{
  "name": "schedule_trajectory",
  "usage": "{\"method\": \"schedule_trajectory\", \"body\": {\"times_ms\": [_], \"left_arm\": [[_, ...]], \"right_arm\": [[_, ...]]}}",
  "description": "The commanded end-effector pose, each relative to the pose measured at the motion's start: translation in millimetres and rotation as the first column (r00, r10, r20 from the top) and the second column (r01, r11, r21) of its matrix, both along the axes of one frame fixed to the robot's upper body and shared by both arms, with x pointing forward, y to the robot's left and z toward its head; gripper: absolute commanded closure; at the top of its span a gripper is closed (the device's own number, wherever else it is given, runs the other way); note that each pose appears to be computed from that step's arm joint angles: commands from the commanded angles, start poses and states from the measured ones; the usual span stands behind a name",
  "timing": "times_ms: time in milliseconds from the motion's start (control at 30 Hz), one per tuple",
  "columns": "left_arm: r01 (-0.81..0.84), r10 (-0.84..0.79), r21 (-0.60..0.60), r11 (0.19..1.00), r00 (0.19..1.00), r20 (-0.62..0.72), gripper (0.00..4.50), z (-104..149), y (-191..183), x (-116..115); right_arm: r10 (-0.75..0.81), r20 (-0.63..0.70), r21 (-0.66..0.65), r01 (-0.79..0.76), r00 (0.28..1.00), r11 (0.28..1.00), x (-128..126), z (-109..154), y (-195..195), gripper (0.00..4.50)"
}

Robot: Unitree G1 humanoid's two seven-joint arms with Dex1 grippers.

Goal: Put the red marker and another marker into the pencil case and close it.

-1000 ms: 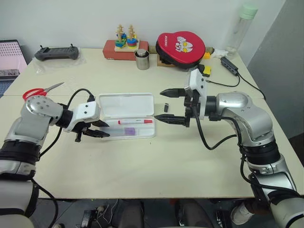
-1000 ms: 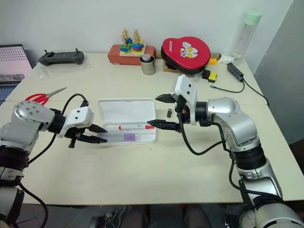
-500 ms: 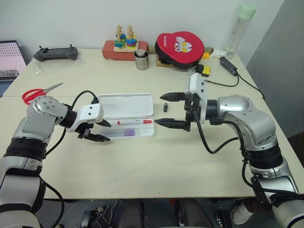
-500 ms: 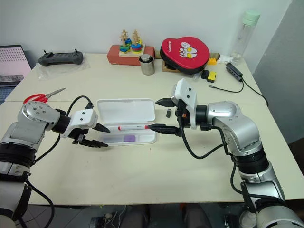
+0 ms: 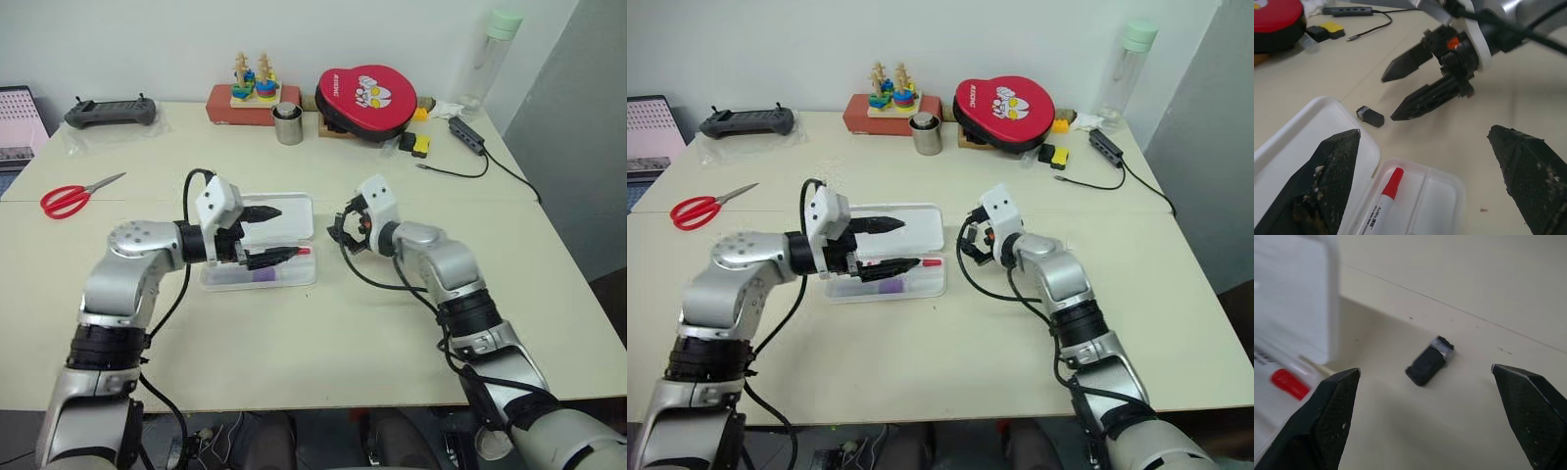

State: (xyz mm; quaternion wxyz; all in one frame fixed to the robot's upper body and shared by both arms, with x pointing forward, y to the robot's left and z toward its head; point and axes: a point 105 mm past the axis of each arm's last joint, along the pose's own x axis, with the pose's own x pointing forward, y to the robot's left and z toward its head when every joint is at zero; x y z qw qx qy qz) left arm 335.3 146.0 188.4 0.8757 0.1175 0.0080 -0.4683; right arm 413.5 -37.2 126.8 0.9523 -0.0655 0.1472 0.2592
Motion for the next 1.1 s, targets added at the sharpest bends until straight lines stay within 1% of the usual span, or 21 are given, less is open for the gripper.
{"method": "schedule_trajectory", "body": {"times_ms": [33,167,233,367,433,500,667,733,767,867,933,1000,1100], "left_arm": [[-0.067,0.07,-0.038,0.997,0.995,0.069,0.03,14.3,-6.3,-2.0],[-0.11,0.114,-0.069,0.992,0.992,0.063,0.03,12.1,-10.7,0.7],[-0.118,0.123,-0.077,0.99,0.991,0.06,0.0,11.5,-13.1,1.2],[-0.131,0.135,-0.073,0.989,0.989,0.063,0.0,10.6,-14.4,1.7],[-0.136,0.141,-0.072,0.988,0.988,0.065,0.0,10.7,-13.7,1.9],[-0.135,0.14,-0.085,0.987,0.988,0.064,0.0,12.5,-13.4,1.2],[-0.143,0.149,-0.09,0.986,0.987,0.064,0.0,13.0,-12.0,1.1],[-0.144,0.15,-0.085,0.986,0.986,0.065,0.0,13.1,-10.1,-0.1],[-0.147,0.153,-0.089,0.985,0.986,0.065,0.0,14.1,-8.4,-0.7],[-0.138,0.144,-0.094,0.986,0.988,0.055,0.0,15.6,-3.3,-5.8],[-0.117,0.122,-0.09,0.989,0.991,0.048,0.0,15.3,1.0,-12.3],[-0.113,0.116,-0.066,0.991,0.992,0.049,0.0,12.8,12.7,-20.2],[-0.137,0.138,-0.037,0.99,0.99,0.025,0.0,5.7,32.0,-27.5]], "right_arm": [[-0.088,0.082,0.019,0.086,0.993,0.996,14.5,18.3,2.9,0.0],[-0.11,0.075,0.032,0.108,0.991,0.994,21.3,13.5,11.2,0.0],[-0.106,0.074,0.002,0.106,0.992,0.994,22.9,8.1,14.5,0.35],[-0.112,0.064,-0.056,0.115,0.992,0.992,26.0,-5.2,12.0,1.26],[-0.115,0.059,-0.057,0.119,0.992,0.991,27.3,-8.1,10.2,1.87],[-0.118,0.06,-0.055,0.121,0.991,0.991,28.4,-8.5,8.9,2.38],[-0.126,0.088,-0.034,0.129,0.988,0.991,31.6,-2.3,4.2,3.38],[-0.107,0.114,-0.013,0.11,0.988,0.994,31.2,4.7,5.7,4.02],[-0.094,0.123,-0.002,0.095,0.988,0.995,30.3,8.6,6.9,4.17],[-0.002,0.217,-0.045,0.012,0.976,0.999,26.2,25.6,10.7,4.23],[0.116,0.286,-0.1,-0.091,0.951,0.991,17.7,36.1,17.1,4.23],[0.306,0.293,-0.154,-0.271,0.906,0.95,-1.6,39.7,23.2,4.23],[0.483,0.252,-0.198,-0.444,0.838,0.874,-26.9,40.3,23.7,4.23]]}}
